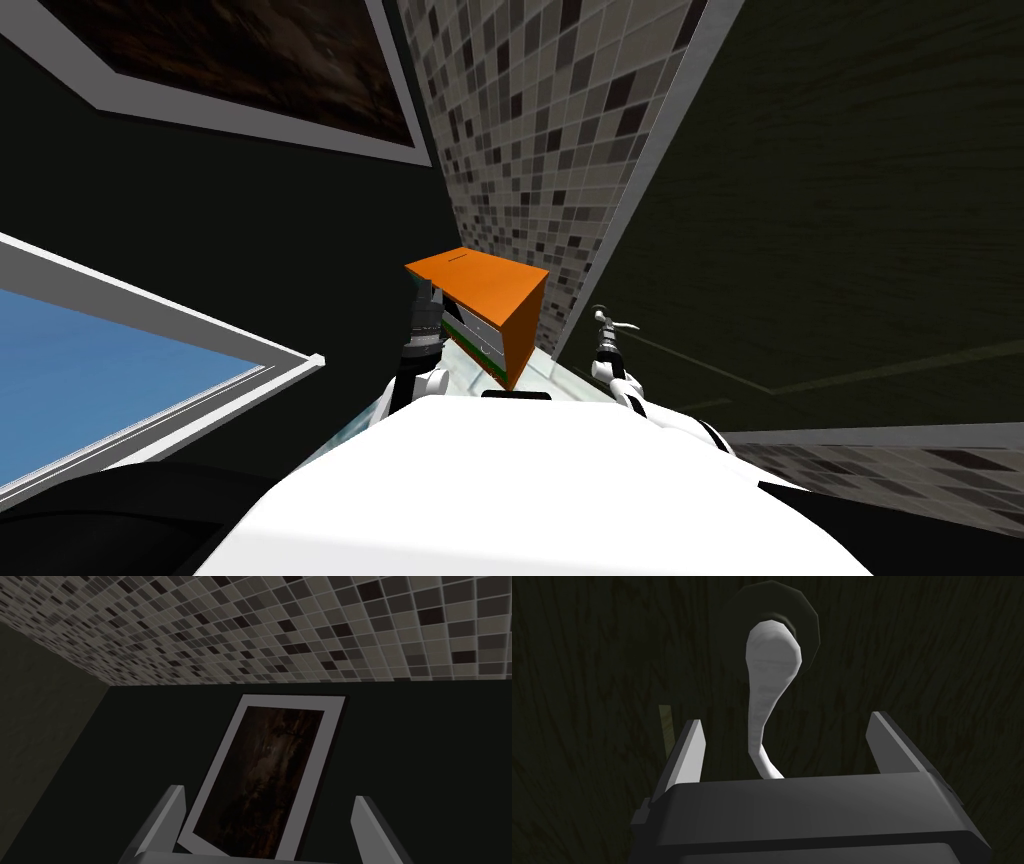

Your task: Pull the door open

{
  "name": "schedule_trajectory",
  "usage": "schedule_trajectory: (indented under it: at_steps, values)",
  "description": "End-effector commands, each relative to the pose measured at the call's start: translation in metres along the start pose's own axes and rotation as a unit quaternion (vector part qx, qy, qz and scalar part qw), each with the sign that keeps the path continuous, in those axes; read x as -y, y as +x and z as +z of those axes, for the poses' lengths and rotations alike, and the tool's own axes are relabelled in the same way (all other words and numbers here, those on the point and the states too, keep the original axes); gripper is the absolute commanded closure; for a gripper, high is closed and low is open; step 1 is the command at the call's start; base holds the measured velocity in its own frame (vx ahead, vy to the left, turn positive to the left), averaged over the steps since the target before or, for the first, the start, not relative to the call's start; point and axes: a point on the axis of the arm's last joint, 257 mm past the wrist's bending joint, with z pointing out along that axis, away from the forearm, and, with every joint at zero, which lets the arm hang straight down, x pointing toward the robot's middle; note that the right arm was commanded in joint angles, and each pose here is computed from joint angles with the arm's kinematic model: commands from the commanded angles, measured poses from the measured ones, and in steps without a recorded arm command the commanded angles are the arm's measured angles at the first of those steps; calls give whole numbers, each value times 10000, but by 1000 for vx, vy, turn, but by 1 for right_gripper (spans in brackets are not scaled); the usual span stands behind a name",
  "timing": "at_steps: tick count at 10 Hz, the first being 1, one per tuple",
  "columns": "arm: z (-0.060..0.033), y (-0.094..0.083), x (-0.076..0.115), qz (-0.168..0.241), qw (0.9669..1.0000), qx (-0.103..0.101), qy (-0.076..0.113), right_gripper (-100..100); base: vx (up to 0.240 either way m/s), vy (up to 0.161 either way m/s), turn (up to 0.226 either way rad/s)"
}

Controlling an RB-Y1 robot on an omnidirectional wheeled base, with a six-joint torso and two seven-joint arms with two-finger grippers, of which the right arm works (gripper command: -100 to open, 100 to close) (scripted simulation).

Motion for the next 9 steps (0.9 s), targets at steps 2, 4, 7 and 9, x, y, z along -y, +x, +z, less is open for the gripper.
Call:
schedule_trajectory:
  at_steps: [2,4,7,9]
  values:
    - [0,0,0,0,10000,0,0,-100,-1,4,-11]
    - [0,0,0,0,10000,0,0,-100,0,2,-5]
    - [-10,-130,14,-1,9999,125,13,-100,-104,24,145]
    - [-22,-258,27,-1,9997,249,26,-100,-114,18,189]
